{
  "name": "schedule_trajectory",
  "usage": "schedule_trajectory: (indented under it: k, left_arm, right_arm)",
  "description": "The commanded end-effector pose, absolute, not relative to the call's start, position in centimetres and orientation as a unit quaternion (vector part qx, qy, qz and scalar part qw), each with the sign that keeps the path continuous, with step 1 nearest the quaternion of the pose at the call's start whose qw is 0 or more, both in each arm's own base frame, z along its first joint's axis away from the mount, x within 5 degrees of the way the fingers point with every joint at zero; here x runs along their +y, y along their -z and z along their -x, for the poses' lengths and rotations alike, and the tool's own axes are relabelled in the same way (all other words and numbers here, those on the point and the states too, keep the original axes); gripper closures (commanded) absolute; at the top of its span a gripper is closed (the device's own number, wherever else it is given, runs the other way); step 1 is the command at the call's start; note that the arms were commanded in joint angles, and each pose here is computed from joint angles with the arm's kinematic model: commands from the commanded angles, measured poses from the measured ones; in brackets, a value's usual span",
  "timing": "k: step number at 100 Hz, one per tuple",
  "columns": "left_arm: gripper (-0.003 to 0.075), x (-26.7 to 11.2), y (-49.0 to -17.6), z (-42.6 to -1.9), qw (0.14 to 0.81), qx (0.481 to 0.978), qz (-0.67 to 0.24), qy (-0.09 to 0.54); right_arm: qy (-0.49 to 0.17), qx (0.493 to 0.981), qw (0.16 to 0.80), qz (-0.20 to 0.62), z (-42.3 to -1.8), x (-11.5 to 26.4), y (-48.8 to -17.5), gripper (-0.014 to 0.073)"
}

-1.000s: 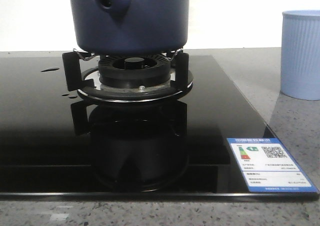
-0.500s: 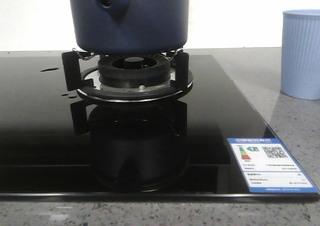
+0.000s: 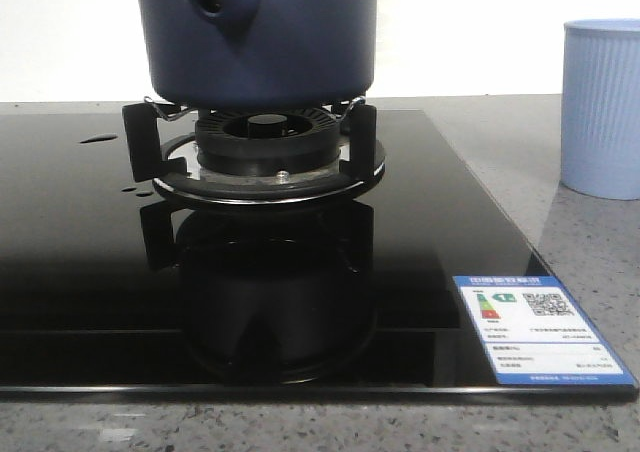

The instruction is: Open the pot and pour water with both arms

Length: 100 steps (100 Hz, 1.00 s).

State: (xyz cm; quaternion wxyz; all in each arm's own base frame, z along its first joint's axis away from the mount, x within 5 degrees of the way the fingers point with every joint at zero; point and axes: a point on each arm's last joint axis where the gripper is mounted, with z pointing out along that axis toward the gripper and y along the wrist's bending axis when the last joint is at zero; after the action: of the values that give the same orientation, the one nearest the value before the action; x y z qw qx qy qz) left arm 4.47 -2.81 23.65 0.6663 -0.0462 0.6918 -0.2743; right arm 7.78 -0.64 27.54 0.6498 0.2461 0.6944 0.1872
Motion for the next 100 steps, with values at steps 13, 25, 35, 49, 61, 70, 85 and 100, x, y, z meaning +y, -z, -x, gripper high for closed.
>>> schedule_trajectory:
  k: [13, 25, 35, 49, 61, 70, 85, 100]
  left_arm:
    - [0.0739, -3.5, -26.1, -4.2, 0.675, 0.693, -0.035, 0.249]
    - [0.0739, -3.7, -27.3, -4.8, 0.669, 0.704, -0.079, 0.225]
    - [0.0739, -3.8, -28.2, -5.3, 0.668, 0.707, -0.102, 0.210]
    - [0.0739, -4.0, -29.0, -5.8, 0.669, 0.705, -0.146, 0.186]
    - [0.0738, -4.2, -29.2, -6.4, 0.660, 0.709, -0.175, 0.176]
    - [0.0738, -4.5, -29.5, -7.1, 0.648, 0.714, -0.202, 0.171]
    - [0.0738, -5.1, -30.7, -8.7, 0.627, 0.725, -0.212, 0.188]
    - [0.0706, -5.7, -32.4, -10.5, 0.618, 0.725, -0.217, 0.214]
  right_arm:
    - [-0.120, 0.770, 0.597, -0.189, -10.0, -0.1, -30.6, 0.0648]
    - [-0.075, 0.812, 0.557, -0.157, -10.8, 0.3, -31.3, 0.0648]
    - [-0.058, 0.829, 0.545, -0.113, -10.9, 0.9, -32.0, 0.0648]
    - [-0.043, 0.831, 0.552, -0.048, -10.9, 1.4, -32.8, 0.0650]
    - [-0.029, 0.832, 0.553, -0.012, -10.8, 1.6, -32.9, 0.0652]
    - [-0.021, 0.831, 0.556, 0.009, -10.9, 1.7, -32.9, 0.0652]
    - [-0.022, 0.812, 0.581, 0.057, -11.0, 2.2, -33.4, 0.0652]
    - [-0.035, 0.797, 0.599, 0.072, -11.1, 2.5, -33.8, 0.0652]
